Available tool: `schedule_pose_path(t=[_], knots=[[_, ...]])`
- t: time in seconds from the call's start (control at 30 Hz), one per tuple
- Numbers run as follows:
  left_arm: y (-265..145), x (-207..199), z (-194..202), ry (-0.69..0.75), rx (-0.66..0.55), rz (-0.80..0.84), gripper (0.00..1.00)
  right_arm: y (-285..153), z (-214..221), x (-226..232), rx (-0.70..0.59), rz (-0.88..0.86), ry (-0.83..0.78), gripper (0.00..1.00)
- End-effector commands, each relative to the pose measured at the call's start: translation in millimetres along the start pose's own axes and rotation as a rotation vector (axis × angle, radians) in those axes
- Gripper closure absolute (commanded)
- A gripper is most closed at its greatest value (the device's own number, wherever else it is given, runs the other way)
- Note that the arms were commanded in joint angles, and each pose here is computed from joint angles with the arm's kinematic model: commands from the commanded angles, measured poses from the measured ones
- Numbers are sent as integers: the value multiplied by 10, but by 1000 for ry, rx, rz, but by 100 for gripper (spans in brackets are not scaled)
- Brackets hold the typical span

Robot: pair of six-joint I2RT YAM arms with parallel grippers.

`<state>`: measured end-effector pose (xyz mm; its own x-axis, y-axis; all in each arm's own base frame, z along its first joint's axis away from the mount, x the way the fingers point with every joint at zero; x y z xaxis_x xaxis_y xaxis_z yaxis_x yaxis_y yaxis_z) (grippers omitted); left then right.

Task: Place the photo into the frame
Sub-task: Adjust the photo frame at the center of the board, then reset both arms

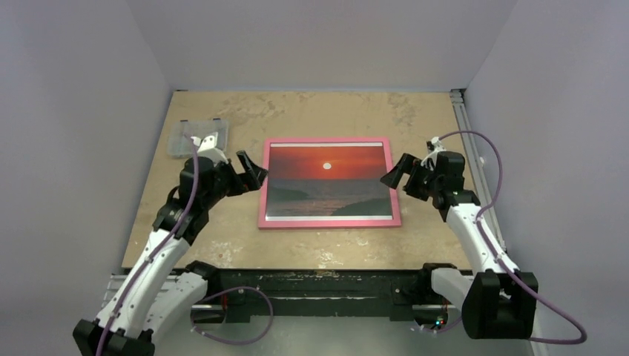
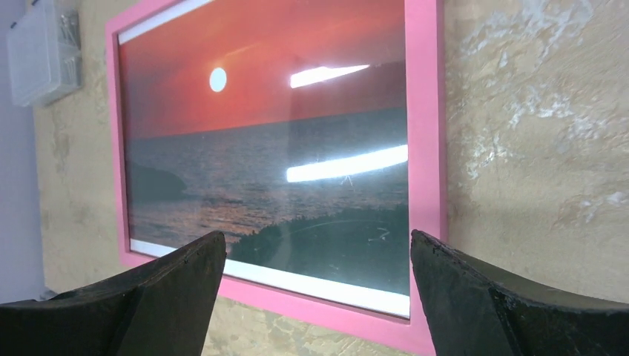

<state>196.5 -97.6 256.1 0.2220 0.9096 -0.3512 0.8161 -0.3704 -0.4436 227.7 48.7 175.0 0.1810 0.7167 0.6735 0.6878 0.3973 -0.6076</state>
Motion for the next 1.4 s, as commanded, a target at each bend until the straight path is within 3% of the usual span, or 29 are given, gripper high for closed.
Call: schedule_pose_path(t=[0.0,0.2,0.5,0.67,0.8,1.07,1.17,1.37], knots=[[-198,196,43,95,-209,-124,0,-133,-167,120,-168,-11,-51,6],[-408,487,201,236,-355,-306,0,-283,-283,99,-417,-2,-155,6],[-213,896,563,223,-373,-589,0,-283,-276,-266,-775,60,-342,5],[-84,1066,639,254,-408,-722,0,-113,-261,-531,-820,168,-400,2],[151,1163,720,332,-545,-711,0,79,-277,-646,-833,176,-411,2],[423,1258,605,450,-630,-676,0,302,-544,-659,-882,240,-396,1],[586,1360,565,481,-587,-686,0,387,-557,-646,-867,206,-359,1],[747,1406,520,496,-560,-653,0,529,-454,-697,-858,99,-482,3]])
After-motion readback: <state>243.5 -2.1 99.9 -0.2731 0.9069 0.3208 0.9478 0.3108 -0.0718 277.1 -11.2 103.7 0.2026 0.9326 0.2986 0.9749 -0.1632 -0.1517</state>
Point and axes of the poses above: each gripper's point midway between its finger pads, its own y axis out along the fingers, its own x axis along the line the jaws close on, z = x × y, the point moved 9 cm from there along -y, back along the fingers, and after that the axes turned 12 degrees about y, right-handed, at the moved point
